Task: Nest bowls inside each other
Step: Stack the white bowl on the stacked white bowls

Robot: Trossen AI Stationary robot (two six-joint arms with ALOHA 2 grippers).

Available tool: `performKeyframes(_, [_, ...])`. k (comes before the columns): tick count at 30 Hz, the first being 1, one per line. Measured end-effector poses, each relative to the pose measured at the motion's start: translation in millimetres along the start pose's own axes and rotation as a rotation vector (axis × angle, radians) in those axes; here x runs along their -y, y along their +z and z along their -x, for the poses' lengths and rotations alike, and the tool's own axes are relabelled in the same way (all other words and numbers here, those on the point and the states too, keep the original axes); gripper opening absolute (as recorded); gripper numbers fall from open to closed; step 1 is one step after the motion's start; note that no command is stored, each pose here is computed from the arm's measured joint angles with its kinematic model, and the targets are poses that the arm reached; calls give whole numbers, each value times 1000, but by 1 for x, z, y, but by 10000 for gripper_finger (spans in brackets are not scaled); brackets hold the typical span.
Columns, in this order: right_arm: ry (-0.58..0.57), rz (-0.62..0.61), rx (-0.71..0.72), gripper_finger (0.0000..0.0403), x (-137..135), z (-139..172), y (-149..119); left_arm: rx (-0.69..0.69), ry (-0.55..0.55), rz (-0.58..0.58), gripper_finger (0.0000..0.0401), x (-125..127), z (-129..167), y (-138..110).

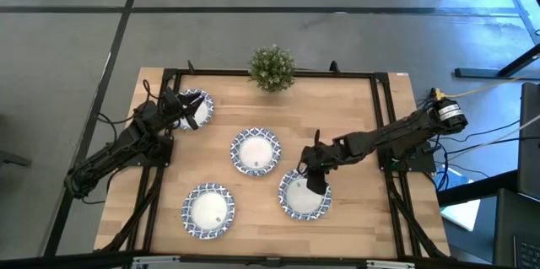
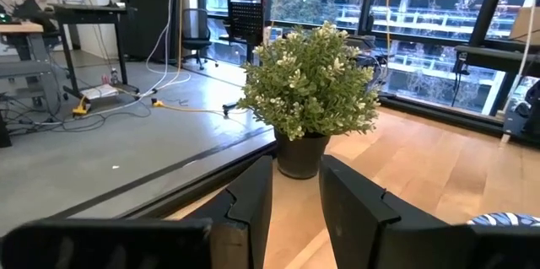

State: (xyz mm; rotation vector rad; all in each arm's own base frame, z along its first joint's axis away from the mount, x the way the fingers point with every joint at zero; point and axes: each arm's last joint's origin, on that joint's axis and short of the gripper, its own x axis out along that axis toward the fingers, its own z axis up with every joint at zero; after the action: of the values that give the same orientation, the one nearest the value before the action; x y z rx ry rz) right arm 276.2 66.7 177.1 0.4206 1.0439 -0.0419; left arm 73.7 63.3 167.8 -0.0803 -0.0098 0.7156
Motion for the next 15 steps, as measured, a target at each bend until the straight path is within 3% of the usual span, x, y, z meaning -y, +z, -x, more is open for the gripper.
performKeyframes(15, [-112, 24, 14, 116, 5, 0, -2, 0, 0, 2, 95, 0, 0, 0])
